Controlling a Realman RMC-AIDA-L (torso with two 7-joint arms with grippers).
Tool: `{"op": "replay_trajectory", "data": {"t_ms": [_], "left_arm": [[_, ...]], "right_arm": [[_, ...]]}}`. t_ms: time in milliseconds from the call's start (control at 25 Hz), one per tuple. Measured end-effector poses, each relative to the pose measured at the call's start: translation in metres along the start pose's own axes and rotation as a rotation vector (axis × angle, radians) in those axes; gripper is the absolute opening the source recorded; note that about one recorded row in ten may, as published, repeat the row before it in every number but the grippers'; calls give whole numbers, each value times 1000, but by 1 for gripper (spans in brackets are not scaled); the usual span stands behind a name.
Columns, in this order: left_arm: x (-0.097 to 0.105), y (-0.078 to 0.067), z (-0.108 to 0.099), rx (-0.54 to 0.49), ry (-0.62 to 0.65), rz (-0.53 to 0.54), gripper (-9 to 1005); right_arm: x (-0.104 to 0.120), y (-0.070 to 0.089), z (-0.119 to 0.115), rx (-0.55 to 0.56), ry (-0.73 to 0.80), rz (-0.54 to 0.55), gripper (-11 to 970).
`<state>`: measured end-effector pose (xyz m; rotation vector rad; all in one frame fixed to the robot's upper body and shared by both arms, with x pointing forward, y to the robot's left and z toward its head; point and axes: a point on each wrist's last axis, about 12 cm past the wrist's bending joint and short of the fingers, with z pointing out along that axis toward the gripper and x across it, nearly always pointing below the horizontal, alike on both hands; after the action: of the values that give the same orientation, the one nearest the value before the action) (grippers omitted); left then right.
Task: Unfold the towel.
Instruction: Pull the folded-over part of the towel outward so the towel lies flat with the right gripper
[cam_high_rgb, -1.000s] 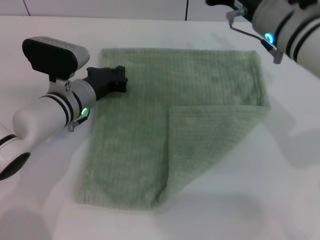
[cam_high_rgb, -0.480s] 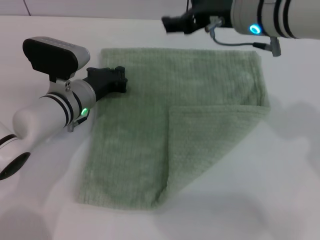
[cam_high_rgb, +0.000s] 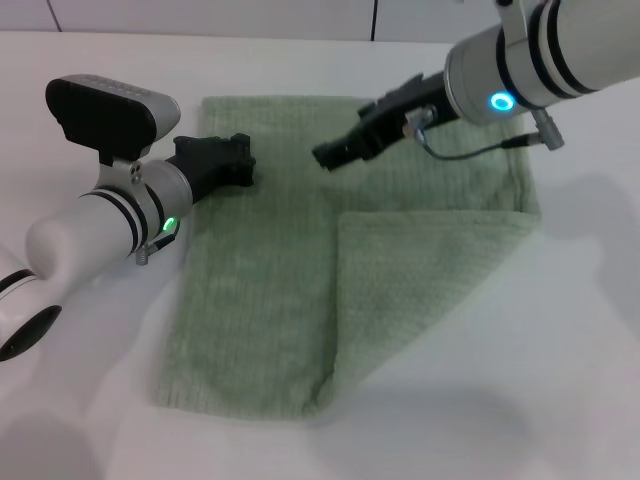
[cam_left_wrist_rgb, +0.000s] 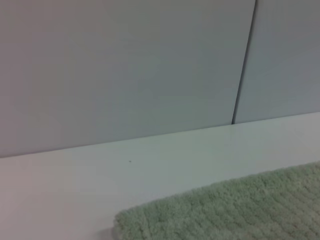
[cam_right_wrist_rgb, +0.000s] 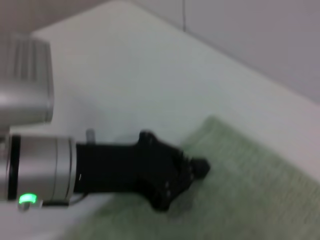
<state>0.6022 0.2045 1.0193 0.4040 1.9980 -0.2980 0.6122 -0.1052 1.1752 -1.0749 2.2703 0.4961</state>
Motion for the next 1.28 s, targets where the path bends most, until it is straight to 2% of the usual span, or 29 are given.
{"op": "replay_trajectory", "data": {"t_ms": [440, 1040, 1280], "left_arm": [[0, 0, 0, 0, 0, -1, 49], [0, -2, 0, 5, -4, -6, 56], [0, -2, 0, 4, -4, -6, 59]], "right_arm": [[12, -3, 20, -46, 143, -24, 809], [19, -6, 38, -57, 173, -44, 808], [18, -2, 48, -87, 186, -55, 809]]}}
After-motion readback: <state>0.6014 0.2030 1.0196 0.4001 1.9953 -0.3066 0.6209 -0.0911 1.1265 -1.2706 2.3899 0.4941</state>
